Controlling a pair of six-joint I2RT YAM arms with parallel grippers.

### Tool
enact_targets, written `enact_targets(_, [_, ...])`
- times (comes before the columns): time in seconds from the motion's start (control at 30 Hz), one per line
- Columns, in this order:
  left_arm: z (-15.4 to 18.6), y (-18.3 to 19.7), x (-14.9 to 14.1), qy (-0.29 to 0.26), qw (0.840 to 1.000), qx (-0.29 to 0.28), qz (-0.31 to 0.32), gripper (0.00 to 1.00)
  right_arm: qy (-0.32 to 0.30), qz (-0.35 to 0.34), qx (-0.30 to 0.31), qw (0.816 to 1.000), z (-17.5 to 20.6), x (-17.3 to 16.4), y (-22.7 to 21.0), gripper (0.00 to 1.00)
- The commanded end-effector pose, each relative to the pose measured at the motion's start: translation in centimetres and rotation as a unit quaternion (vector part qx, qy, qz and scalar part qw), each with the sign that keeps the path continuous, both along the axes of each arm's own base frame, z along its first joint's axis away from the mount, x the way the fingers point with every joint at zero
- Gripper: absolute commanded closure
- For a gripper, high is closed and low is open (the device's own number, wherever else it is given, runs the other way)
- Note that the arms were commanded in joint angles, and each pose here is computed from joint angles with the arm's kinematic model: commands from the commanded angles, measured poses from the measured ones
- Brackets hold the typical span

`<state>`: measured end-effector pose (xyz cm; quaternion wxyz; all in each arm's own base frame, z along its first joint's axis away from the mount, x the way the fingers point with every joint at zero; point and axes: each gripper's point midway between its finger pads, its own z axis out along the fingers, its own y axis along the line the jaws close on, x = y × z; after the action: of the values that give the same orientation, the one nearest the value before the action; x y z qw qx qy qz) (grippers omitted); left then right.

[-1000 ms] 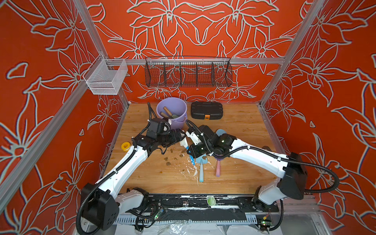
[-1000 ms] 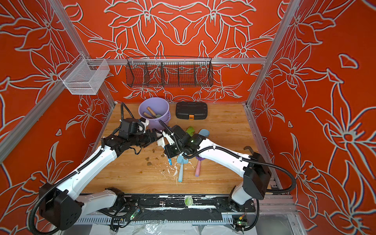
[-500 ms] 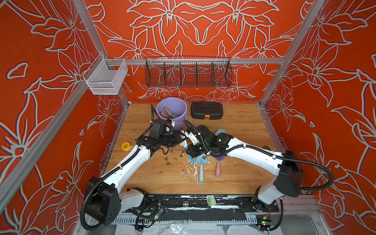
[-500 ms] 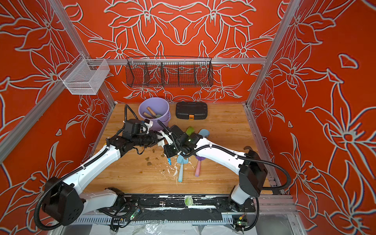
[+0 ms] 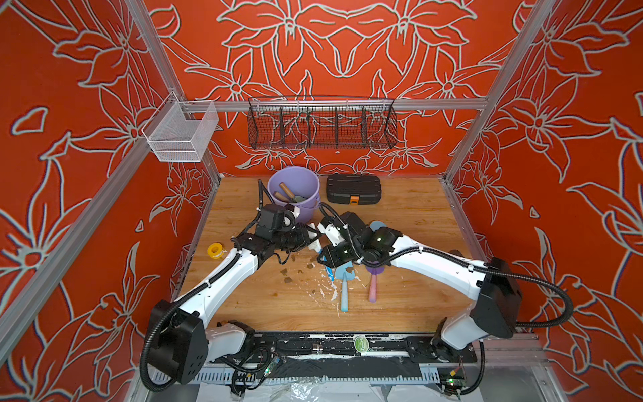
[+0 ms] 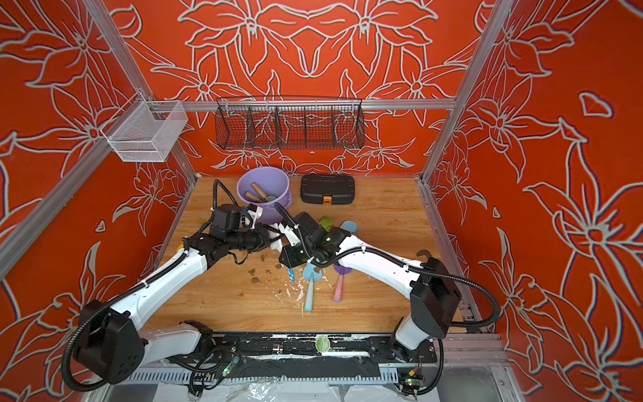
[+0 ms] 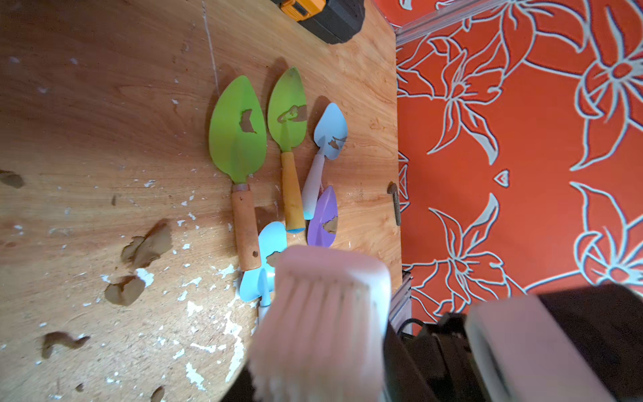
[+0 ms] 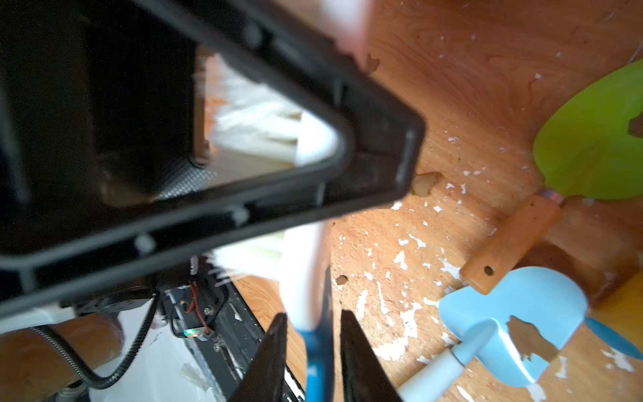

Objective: Brush the soil off the hand trowel and place it into the bucket
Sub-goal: Adjust the brush.

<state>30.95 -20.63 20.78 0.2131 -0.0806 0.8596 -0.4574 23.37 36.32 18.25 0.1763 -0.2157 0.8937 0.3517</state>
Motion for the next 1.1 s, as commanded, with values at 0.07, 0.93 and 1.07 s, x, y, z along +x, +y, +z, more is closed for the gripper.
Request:
enact_targets(0.07, [2.6,-1.2,0.4,-0.040,0.995,-0.081,-0.047,1.00,0.034,0.028,0.160,0.986,4.5,-0.5,0.4,0.55])
enact_targets(0.93, [7.1,-0.8,0.8,-0.115,0.972,-0.194,-0.064,1.00,0.125,0.040,0.337,0.932,7.3,-0.8,-1.0,0.66])
enact_targets(1.07, [7.0,-0.6,0.9,-0.115,0.973,-0.191,-0.056,1.00,0.124,0.034,0.332,0.934,7.1,-0.8,-1.1,0.68])
